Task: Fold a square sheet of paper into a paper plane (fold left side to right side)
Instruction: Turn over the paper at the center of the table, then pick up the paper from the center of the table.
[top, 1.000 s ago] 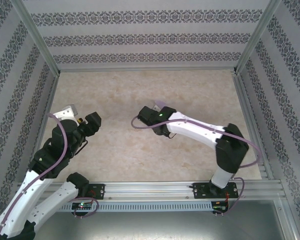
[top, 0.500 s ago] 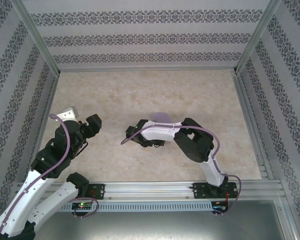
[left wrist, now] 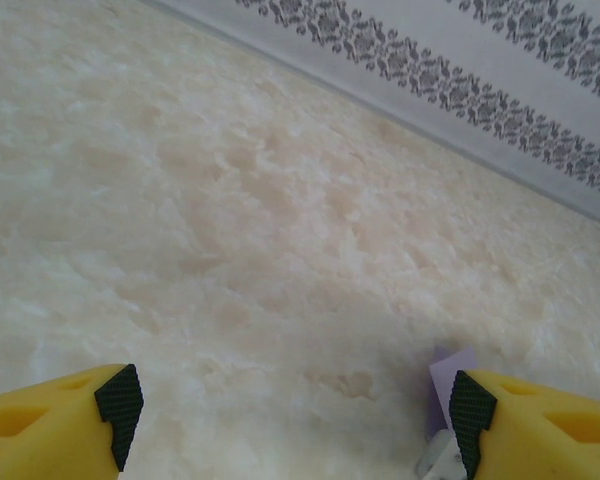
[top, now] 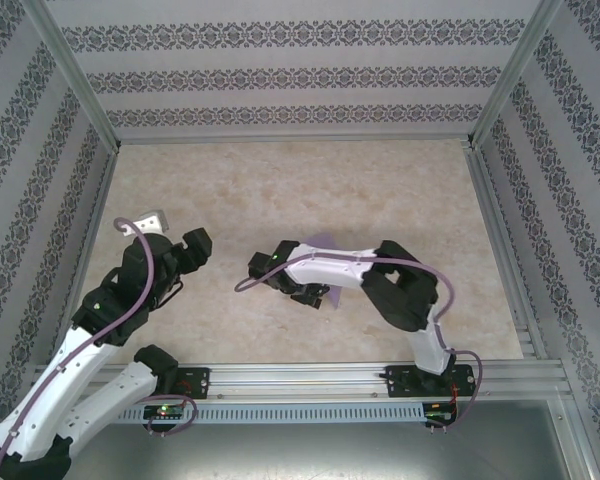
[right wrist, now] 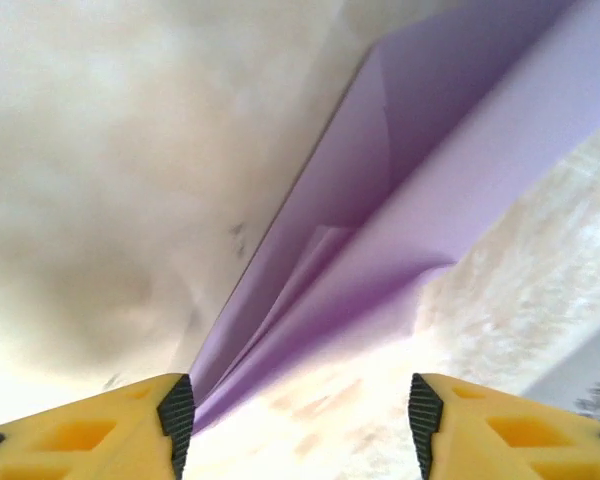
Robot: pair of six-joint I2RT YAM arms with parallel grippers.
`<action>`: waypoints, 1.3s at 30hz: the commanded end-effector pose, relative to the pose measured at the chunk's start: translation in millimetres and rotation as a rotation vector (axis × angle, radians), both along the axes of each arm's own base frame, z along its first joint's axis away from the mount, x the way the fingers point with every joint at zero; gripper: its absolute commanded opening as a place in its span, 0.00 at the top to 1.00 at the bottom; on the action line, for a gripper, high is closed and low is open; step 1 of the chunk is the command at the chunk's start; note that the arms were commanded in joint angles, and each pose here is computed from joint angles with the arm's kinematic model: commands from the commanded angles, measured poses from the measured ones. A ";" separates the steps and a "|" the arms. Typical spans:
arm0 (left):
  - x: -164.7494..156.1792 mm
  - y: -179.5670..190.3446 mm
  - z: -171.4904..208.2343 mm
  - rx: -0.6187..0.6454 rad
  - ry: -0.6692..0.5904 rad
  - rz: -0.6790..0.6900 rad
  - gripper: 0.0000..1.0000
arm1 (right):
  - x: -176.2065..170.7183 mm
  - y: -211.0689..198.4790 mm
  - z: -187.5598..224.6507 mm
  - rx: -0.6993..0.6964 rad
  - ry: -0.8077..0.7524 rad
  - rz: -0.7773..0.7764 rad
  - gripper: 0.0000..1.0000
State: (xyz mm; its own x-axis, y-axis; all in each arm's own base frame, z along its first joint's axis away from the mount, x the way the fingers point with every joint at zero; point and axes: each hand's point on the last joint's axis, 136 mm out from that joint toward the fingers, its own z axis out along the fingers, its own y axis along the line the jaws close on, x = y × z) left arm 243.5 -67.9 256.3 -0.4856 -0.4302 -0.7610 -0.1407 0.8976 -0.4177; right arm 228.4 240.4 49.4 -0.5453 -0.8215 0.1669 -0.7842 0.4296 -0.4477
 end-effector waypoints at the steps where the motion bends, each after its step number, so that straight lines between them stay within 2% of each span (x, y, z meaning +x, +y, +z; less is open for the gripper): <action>1: 6.6 -17.9 -12.4 -0.051 0.030 -0.055 0.17 | -21.9 19.7 25.5 0.225 0.064 -0.037 0.33; 6: 20.0 -49.0 -34.9 -0.150 0.078 -0.134 0.18 | -23.2 17.4 65.5 0.468 0.019 -0.093 0.27; 13: 44.0 -115.2 -76.6 -0.339 0.202 -0.309 0.24 | 11.0 -20.1 123.4 0.896 -0.146 -0.286 0.20; 16: 54.5 -143.7 -90.8 -0.417 0.240 -0.371 0.26 | 24.8 -36.8 142.6 1.064 -0.263 -0.347 0.11; 18: 60.3 -157.8 -101.2 -0.424 0.270 -0.394 0.26 | 30.7 -46.7 150.2 1.143 -0.327 -0.370 0.05; 24: 73.9 -206.9 -130.3 -0.448 0.355 -0.495 0.30 | 35.9 -76.1 149.2 1.293 -0.358 -0.473 0.02; 31: 98.4 -253.9 -157.3 -0.469 0.410 -0.571 0.36 | 36.7 -107.6 149.1 1.534 -0.387 -0.633 0.02; 35: 107.6 -272.7 -173.2 -0.468 0.452 -0.590 0.40 | 35.5 -126.5 139.2 1.568 -0.418 -0.740 0.02; 39: 109.9 -277.0 -192.3 -0.439 0.501 -0.567 0.40 | 30.8 -129.2 133.6 1.555 -0.402 -0.753 0.02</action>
